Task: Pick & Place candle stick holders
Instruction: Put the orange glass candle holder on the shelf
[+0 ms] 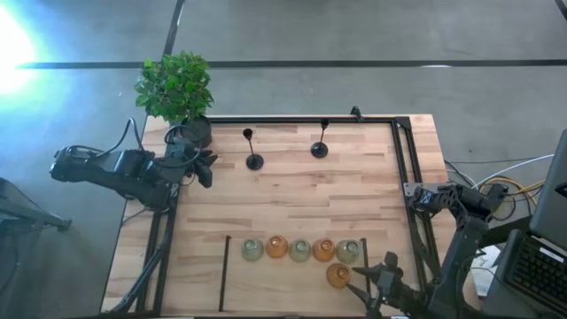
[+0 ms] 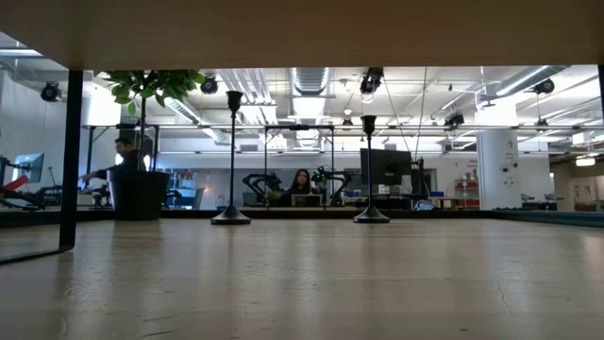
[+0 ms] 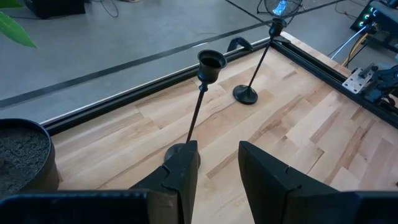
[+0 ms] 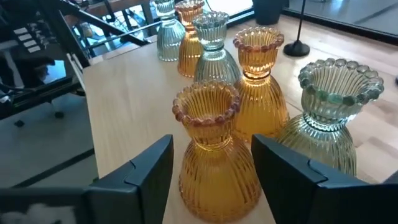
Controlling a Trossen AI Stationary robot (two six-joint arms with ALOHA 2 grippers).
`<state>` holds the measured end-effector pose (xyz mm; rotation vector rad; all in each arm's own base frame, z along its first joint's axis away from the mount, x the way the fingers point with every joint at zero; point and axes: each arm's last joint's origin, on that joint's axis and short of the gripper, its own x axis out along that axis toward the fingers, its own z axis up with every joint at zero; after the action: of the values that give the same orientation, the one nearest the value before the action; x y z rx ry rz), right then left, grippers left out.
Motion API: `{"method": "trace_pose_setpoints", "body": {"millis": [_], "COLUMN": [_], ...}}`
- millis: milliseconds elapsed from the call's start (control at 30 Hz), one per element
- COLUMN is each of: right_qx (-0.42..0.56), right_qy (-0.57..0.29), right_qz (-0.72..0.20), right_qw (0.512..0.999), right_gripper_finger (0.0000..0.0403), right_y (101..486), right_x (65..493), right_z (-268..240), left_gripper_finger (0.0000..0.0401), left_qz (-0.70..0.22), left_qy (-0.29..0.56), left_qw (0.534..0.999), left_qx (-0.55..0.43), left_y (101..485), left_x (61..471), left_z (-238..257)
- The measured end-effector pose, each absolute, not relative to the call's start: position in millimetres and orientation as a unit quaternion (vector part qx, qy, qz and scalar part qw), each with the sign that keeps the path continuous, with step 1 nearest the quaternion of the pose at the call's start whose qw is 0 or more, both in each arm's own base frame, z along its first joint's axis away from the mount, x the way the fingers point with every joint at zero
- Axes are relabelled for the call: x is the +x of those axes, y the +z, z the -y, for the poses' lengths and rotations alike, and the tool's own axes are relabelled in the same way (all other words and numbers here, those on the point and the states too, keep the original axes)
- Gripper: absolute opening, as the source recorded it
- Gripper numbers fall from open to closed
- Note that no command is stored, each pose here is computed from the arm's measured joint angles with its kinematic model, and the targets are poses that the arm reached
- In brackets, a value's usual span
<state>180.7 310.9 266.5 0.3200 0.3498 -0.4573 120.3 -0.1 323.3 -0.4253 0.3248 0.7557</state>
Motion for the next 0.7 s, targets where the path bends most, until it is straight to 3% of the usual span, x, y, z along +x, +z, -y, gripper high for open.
{"method": "trace_pose_setpoints", "body": {"millis": [500,700], "right_qx": [0.15,0.157], "right_qy": [-0.252,-0.255], "right_qz": [-0.161,-0.159], "right_qw": [0.942,0.941], "right_gripper_finger": [0.0216,0.0187], "right_y": [249.5,249.7], "right_x": [202.8,205.8], "right_z": [-309.6,-308.6], "left_gripper_finger": [0.012,0.012], "left_qz": [-0.158,-0.159], "left_qy": [0.364,0.364], "left_qw": [0.895,0.896], "left_qx": [-0.204,-0.201], "left_y": [323.2,323.2], "left_x": [120.2,120.3], "left_z": [0.1,0.1]}}
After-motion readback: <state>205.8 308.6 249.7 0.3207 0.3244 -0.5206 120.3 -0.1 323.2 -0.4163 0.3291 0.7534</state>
